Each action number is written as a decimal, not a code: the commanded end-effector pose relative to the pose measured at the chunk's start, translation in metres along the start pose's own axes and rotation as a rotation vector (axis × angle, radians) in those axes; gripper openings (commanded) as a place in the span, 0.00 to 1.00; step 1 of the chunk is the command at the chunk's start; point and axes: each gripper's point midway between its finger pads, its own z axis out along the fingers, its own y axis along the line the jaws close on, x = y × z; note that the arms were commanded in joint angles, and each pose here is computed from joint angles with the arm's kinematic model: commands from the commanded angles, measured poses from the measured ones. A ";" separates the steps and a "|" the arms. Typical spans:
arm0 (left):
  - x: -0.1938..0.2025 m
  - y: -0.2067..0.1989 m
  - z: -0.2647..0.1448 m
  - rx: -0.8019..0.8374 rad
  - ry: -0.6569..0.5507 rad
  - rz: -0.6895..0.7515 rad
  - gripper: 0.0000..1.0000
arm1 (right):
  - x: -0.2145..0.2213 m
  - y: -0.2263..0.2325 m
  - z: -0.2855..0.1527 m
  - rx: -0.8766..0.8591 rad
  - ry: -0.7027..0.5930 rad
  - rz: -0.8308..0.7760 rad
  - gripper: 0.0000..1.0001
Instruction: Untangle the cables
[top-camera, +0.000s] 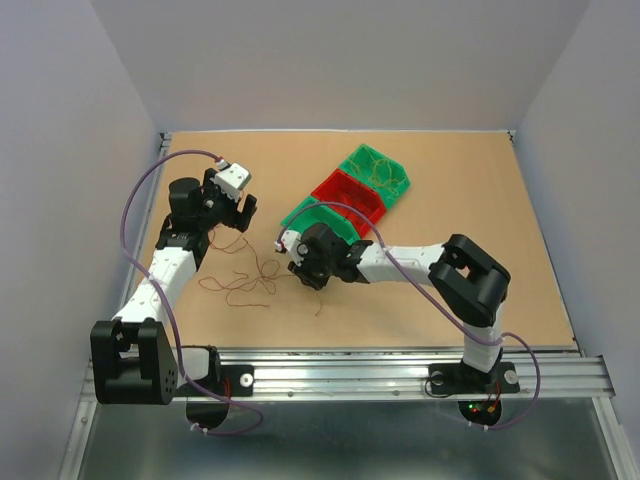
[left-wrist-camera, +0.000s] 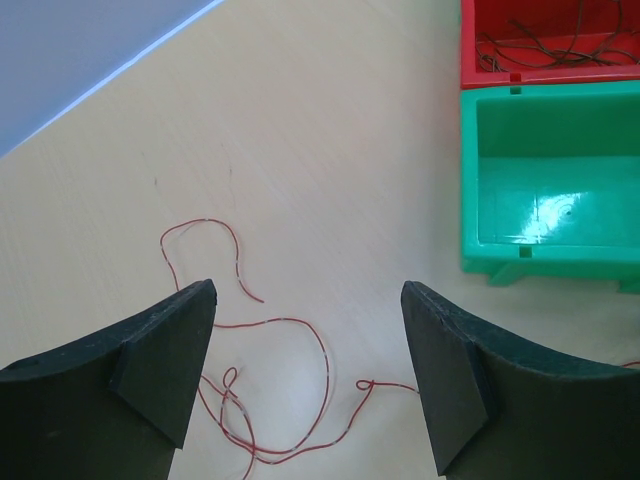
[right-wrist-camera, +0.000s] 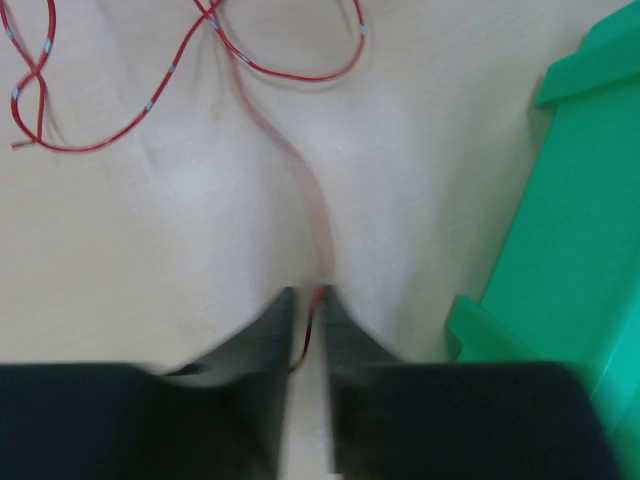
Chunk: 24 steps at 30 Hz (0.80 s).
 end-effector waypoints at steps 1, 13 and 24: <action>-0.018 0.007 0.000 -0.007 -0.047 0.032 0.86 | -0.021 -0.001 -0.006 -0.008 -0.022 -0.031 0.11; -0.034 -0.022 -0.011 0.131 -0.133 0.090 0.84 | -0.096 0.037 -0.118 -0.119 -0.408 -0.132 0.00; -0.048 -0.070 -0.035 0.358 -0.259 0.181 0.85 | -0.178 -0.021 -0.255 0.286 -0.877 0.072 0.00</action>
